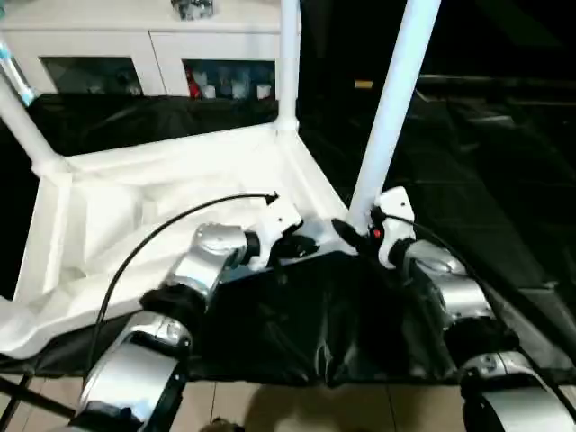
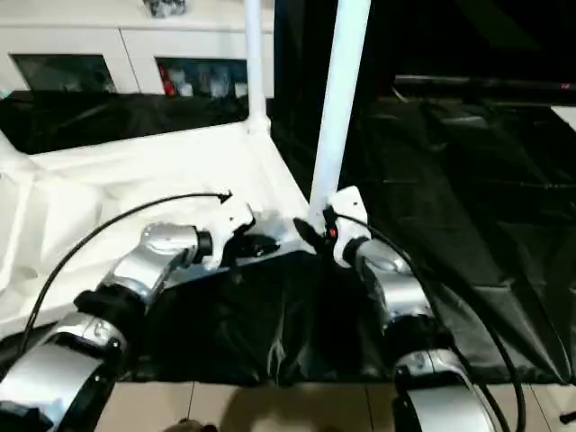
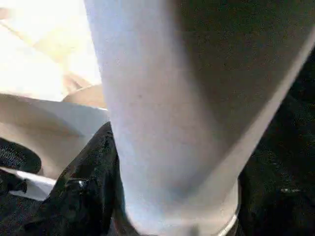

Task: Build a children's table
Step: Rotate leg to tighten

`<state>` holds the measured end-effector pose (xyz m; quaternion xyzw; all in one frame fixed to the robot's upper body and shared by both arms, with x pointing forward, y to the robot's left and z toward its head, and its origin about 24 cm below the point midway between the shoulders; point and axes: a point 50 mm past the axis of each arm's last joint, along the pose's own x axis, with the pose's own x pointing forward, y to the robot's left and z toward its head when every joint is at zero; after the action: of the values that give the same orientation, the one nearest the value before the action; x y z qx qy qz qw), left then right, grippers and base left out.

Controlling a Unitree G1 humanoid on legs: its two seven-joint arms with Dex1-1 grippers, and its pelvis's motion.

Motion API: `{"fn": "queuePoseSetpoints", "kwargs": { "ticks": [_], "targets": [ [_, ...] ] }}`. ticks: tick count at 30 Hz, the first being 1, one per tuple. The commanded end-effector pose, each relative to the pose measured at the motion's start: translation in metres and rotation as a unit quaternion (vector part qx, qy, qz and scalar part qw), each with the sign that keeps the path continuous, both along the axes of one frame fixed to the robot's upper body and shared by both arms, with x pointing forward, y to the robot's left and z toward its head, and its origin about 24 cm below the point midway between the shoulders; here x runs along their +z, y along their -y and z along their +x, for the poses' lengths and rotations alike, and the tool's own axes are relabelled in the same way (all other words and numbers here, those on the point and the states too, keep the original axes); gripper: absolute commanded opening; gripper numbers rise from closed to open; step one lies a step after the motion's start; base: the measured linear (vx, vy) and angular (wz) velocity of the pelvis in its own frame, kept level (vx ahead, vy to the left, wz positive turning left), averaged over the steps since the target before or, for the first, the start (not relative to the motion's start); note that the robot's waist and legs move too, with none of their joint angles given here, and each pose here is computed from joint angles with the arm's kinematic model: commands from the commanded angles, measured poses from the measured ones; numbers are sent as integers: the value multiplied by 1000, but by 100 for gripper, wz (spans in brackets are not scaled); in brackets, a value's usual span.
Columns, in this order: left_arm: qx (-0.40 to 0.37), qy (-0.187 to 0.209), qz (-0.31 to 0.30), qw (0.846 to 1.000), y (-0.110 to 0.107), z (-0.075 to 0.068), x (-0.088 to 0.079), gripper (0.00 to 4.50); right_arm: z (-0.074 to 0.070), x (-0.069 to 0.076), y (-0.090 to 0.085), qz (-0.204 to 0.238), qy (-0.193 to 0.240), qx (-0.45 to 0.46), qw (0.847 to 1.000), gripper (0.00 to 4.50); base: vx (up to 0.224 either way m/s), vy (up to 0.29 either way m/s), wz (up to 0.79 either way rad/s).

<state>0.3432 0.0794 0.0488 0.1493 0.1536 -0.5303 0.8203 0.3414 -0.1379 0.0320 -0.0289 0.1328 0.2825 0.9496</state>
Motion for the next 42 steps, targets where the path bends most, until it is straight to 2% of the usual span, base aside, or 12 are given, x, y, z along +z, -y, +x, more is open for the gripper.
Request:
{"fn": "queuePoseSetpoints", "kwargs": {
  "ticks": [1, 3, 5, 10, 16, 18, 24, 25, 29, 38, 41, 42],
  "targets": [
    [-24, 24, -26, 999, 28, 0, 14, 0, -18, -25, -40, 10, -59, 94, 994, 341, 0, 0, 0],
    [-33, 24, -25, 999, 27, -1, 14, 0, -18, -24, -39, 13, -58, 100, 993, 349, 0, 0, 0],
    [-48, 20, -25, 998, 24, -2, 14, 0, -19, -22, -34, 3, -48, 116, 992, 382, 0, 0, 0],
    [-92, 15, -26, 995, 16, -7, 15, 0, -24, -19, -22, -8, -34, 154, 988, 400, 0, 0, 0],
    [-145, -2, -28, 989, 1, -12, 16, 0, -36, -12, -8, -4, -24, 231, 973, 400, 0, 0, 0],
    [-176, -17, -29, 984, -5, -16, 16, 0, -41, -7, -2, 1, -20, 266, 964, 400, 0, 0, 0],
    [-217, -47, -29, 975, -13, -22, 16, 0, -52, -1, 4, 7, -31, 330, 944, 400, 0, 0, 0],
    [-226, -53, -29, 972, -15, -23, 16, 0, -56, 0, 6, 9, -41, 351, 935, 400, 0, 0, 0],
    [-231, -56, -28, 971, -18, -24, 17, 0, -63, -2, 8, 1, -60, 379, 924, 362, 0, 0, 0],
    [-233, -59, -27, 970, -20, -25, 18, 0, -68, -3, 6, 8, -74, 393, 916, 289, 0, 0, 0],
    [-229, -58, -25, 971, -20, -25, 17, 0, -68, -4, 4, 12, -74, 387, 919, 276, 0, 0, 0],
    [-214, -59, -18, 975, -18, -23, 15, 0, -62, -6, 3, 10, -65, 356, 932, 271, 0, 0, 0]
  ]
}}
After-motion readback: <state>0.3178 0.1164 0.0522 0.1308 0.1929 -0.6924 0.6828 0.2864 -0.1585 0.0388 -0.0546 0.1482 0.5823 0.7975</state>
